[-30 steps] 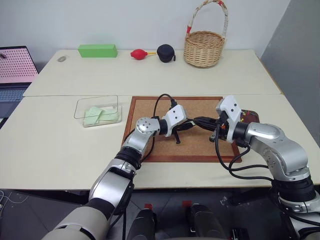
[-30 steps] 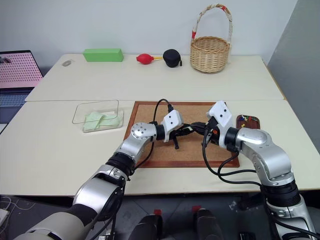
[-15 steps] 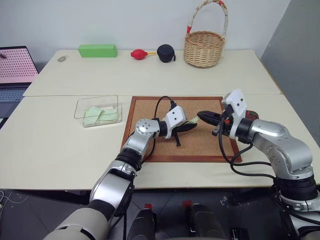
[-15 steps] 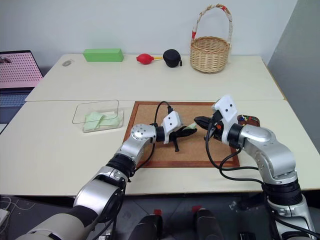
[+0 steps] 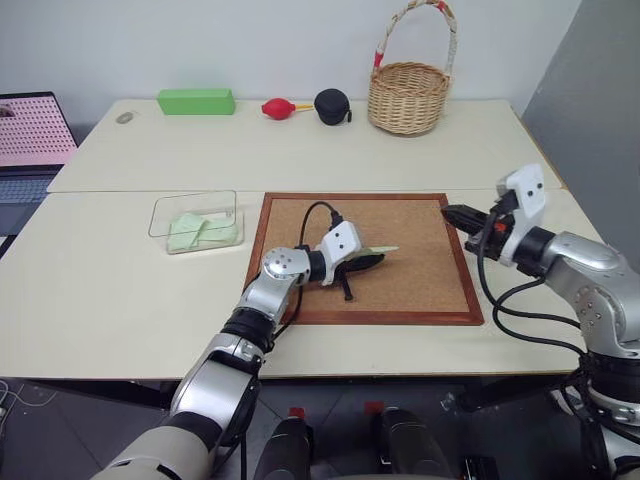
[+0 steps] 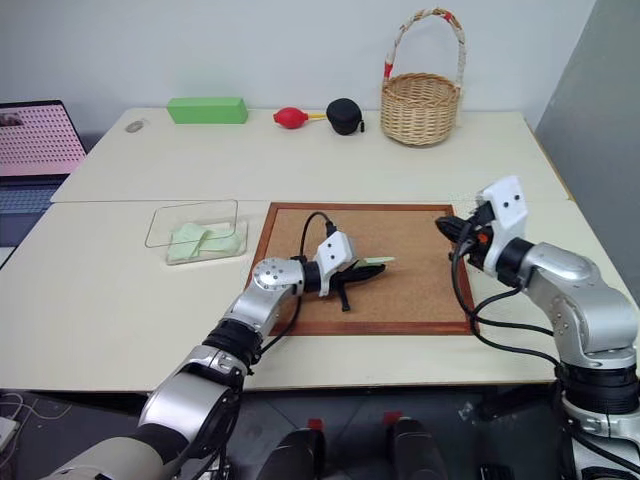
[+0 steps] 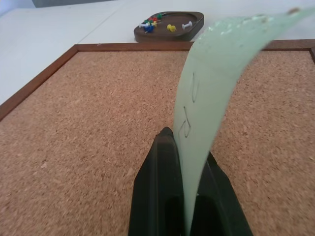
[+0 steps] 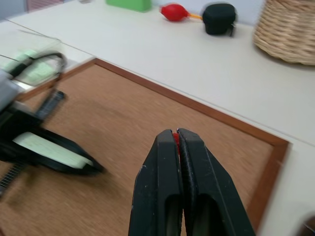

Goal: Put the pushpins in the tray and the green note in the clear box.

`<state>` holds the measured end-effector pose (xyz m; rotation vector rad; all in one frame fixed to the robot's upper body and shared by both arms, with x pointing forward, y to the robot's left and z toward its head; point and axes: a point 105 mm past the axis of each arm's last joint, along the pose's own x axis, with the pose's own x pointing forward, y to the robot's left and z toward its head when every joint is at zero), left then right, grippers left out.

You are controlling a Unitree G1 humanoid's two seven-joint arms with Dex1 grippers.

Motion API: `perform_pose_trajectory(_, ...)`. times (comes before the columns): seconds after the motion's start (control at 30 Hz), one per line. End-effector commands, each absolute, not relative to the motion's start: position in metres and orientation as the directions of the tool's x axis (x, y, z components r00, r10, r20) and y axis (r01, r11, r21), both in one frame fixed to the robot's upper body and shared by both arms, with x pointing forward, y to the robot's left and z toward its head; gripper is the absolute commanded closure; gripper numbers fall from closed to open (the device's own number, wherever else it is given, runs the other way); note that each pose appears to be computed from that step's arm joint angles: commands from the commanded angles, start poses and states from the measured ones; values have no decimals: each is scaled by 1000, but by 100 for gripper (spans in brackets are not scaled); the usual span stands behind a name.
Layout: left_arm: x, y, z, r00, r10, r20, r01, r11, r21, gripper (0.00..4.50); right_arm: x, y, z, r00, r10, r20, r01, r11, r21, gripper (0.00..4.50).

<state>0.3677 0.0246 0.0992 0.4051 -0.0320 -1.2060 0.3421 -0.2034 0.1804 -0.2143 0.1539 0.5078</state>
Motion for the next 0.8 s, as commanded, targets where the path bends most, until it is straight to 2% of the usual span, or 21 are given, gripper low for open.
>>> perform_pose_trajectory(0.03, 365, 31, 119, 379, -915, -139, 881, 311, 356, 447, 352, -242, 169, 923, 303, -236, -366, 880, -301, 450)
perform_pose_trajectory(0.13, 361, 33, 121, 386, -912, -139, 876, 315, 366, 447, 364, -263, 152, 940, 201, -277, -295, 885, -359, 450)
perform_pose_trajectory(0.33, 359, 35, 122, 403, -904, -146, 866, 324, 381, 447, 385, -273, 138, 943, 149, -298, -263, 883, -388, 450)
perform_pose_trajectory(0.57, 359, 36, 123, 418, -897, -143, 858, 338, 387, 450, 395, -275, 135, 940, 149, -306, -263, 890, -374, 311)
perform_pose_trajectory(0.73, 359, 37, 122, 423, -895, -144, 856, 343, 386, 450, 397, -274, 144, 949, 157, -274, -252, 898, -360, 217)
perform_pose_trajectory(0.8, 360, 37, 123, 425, -894, -145, 856, 344, 386, 450, 396, -274, 146, 951, 159, -266, -250, 901, -354, 217)
